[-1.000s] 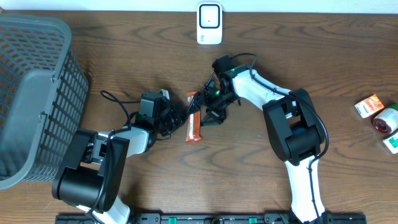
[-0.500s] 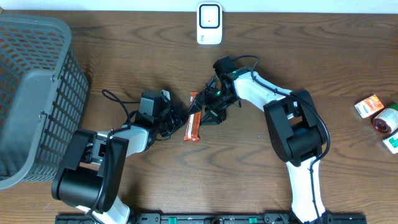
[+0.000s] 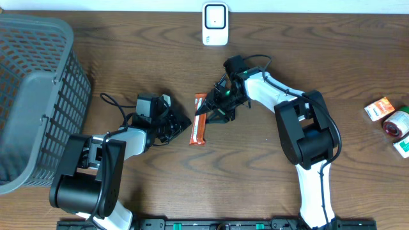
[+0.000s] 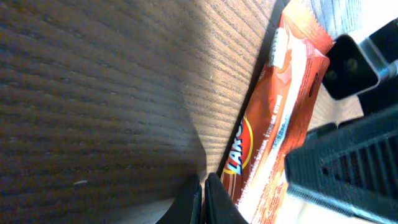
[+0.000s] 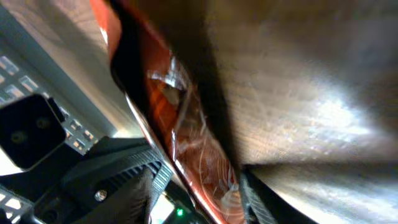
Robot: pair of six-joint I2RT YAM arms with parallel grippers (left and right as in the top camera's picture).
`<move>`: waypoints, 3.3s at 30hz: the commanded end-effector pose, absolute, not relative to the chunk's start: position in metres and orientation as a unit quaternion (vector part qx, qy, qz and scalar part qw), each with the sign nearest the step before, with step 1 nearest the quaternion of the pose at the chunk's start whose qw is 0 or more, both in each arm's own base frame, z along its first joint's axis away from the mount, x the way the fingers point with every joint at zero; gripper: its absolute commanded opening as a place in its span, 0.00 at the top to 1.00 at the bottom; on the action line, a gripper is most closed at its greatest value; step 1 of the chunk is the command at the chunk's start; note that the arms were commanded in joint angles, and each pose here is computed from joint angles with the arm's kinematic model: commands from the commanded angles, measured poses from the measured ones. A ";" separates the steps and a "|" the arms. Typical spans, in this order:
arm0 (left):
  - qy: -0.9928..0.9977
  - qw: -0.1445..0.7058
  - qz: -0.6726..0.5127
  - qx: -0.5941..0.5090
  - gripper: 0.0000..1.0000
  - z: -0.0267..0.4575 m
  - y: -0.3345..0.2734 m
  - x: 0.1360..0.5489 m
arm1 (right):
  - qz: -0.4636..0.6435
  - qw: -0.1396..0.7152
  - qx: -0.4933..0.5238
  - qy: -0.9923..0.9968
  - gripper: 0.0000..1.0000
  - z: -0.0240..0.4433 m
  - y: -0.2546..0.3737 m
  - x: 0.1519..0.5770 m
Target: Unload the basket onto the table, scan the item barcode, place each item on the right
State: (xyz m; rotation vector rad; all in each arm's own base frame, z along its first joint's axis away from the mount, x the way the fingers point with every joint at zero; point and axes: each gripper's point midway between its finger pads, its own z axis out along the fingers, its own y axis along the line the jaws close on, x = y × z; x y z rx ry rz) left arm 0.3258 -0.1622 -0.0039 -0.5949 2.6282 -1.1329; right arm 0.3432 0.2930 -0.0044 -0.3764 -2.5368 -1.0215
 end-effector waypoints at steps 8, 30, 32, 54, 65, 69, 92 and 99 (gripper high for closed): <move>0.910 0.083 -0.343 -0.220 0.93 -0.033 -0.148 0.306 | -0.047 0.156 -0.223 -0.961 0.65 -0.152 0.177 0.309; 0.907 0.090 -0.360 -0.200 0.93 -0.025 -0.150 0.308 | -0.060 0.163 -0.204 -0.963 0.99 -0.152 0.183 0.305; 0.908 0.089 -0.357 -0.199 0.93 -0.026 -0.146 0.307 | -0.083 0.168 -0.188 -0.964 0.99 -0.148 0.188 0.306; 0.920 0.074 -0.335 -0.187 0.20 -0.034 -0.135 0.295 | -0.374 0.100 -0.002 -0.922 0.99 0.005 0.214 0.348; 0.920 0.075 -0.335 -0.187 0.18 -0.034 -0.135 0.296 | -0.461 0.007 0.080 -0.884 0.99 0.123 0.228 0.345; 0.920 0.074 -0.335 -0.187 0.18 -0.034 -0.135 0.295 | -0.476 -0.015 0.095 -0.874 0.99 0.153 0.229 0.339; 0.911 0.375 -0.152 -0.075 0.17 0.206 -0.057 0.257 | -0.479 -0.062 0.122 -0.867 0.99 0.197 0.217 0.326; 0.850 0.503 -0.122 -0.091 0.17 0.264 -0.026 0.194 | -0.497 -0.062 0.125 -0.856 0.99 0.204 0.218 0.325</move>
